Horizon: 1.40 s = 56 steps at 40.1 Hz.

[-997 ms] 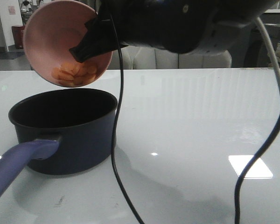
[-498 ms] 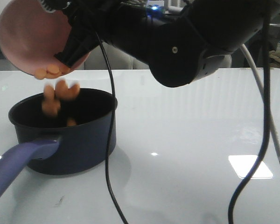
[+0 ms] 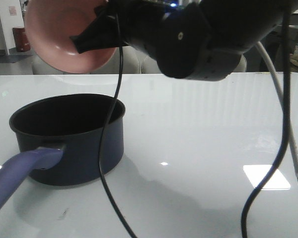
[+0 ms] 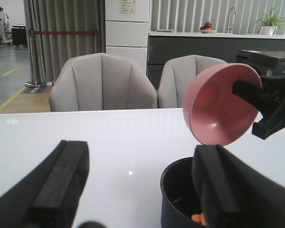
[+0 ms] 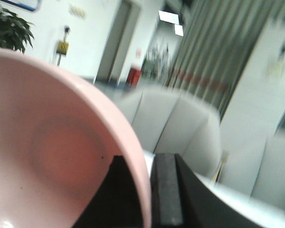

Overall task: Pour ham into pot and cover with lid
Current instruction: 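Tilt the pink bowl to pour the orange slices into the saucepan, then carry the empty pink bowl back and lower it onto the table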

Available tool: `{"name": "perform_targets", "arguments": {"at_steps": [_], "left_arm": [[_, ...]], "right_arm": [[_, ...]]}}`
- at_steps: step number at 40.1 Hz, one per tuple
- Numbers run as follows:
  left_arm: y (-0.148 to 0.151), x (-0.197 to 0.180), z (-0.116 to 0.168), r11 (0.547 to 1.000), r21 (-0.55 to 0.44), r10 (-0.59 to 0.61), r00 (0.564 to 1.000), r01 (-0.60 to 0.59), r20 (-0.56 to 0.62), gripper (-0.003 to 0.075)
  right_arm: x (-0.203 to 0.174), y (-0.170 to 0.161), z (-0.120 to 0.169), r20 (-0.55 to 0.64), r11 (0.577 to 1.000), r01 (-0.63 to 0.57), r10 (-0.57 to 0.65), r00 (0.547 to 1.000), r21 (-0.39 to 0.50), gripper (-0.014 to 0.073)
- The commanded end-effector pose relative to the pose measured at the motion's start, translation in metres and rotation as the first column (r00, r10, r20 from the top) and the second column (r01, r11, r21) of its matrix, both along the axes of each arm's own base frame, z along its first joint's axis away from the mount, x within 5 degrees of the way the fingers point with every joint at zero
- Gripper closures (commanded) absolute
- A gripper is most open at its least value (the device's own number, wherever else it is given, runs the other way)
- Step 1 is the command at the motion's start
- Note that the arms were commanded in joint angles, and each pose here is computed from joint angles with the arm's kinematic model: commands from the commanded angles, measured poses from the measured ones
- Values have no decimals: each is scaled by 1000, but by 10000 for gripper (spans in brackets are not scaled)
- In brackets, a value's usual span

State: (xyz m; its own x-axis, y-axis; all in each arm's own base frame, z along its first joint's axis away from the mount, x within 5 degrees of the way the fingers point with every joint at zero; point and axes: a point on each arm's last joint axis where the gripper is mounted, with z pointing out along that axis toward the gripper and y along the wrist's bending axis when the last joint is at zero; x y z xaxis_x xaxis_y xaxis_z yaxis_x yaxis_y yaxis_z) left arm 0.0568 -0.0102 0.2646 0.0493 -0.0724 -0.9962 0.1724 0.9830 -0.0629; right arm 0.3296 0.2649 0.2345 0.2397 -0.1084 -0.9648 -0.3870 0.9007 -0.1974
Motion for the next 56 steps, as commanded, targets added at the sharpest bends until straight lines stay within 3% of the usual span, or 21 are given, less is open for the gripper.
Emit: {"name": "perform_targets", "arguments": {"at_steps": [1, 7, 14, 19, 23, 31, 36, 41, 51, 56], "left_arm": [[0, 0, 15, 1000, -21, 0, 997, 2, 77, 222], [0, 0, 15, 1000, -21, 0, 997, 2, 77, 222], [0, 0, 15, 1000, -21, 0, 997, 2, 77, 222], [0, 0, 15, 1000, -21, 0, 997, 2, 77, 222], [0, 0, 15, 1000, -21, 0, 997, 2, 77, 222], [0, 0, 15, 1000, -21, 0, 997, 2, 77, 222], [0, 0, 15, 1000, -21, 1, 997, 1, 81, 222], [0, 0, 15, 1000, -21, 1, 997, 1, 81, 222], [0, 0, 15, 1000, -21, 1, 997, 1, 81, 222], [0, 0, 15, 1000, -21, 1, 997, 1, 81, 222]], "right_arm": [[-7, -10, 50, -96, 980, -5, 25, 995, 197, 462], [-17, -19, 63, -303, 987, -37, 85, 949, 159, 462], [-26, -46, 80, -433, 993, -117, 105, 895, 1, 457], [-29, -75, 89, -532, 990, -136, 97, 841, -35, 455], [-24, -104, 92, -594, 993, -105, 55, 803, -50, 455], [-13, -153, 78, -732, 997, -24, -37, 680, -72, 455], [-7, -176, 70, -763, 992, 57, -120, 635, -108, 455], [-1, -197, 55, -834, 981, 154, -181, 521, -117, 455], [4, -228, 8, -954, 965, 208, -208, 217, -163, 455], [7, -231, -10, -968, 964, 195, -210, 134, -182, 451]]}}
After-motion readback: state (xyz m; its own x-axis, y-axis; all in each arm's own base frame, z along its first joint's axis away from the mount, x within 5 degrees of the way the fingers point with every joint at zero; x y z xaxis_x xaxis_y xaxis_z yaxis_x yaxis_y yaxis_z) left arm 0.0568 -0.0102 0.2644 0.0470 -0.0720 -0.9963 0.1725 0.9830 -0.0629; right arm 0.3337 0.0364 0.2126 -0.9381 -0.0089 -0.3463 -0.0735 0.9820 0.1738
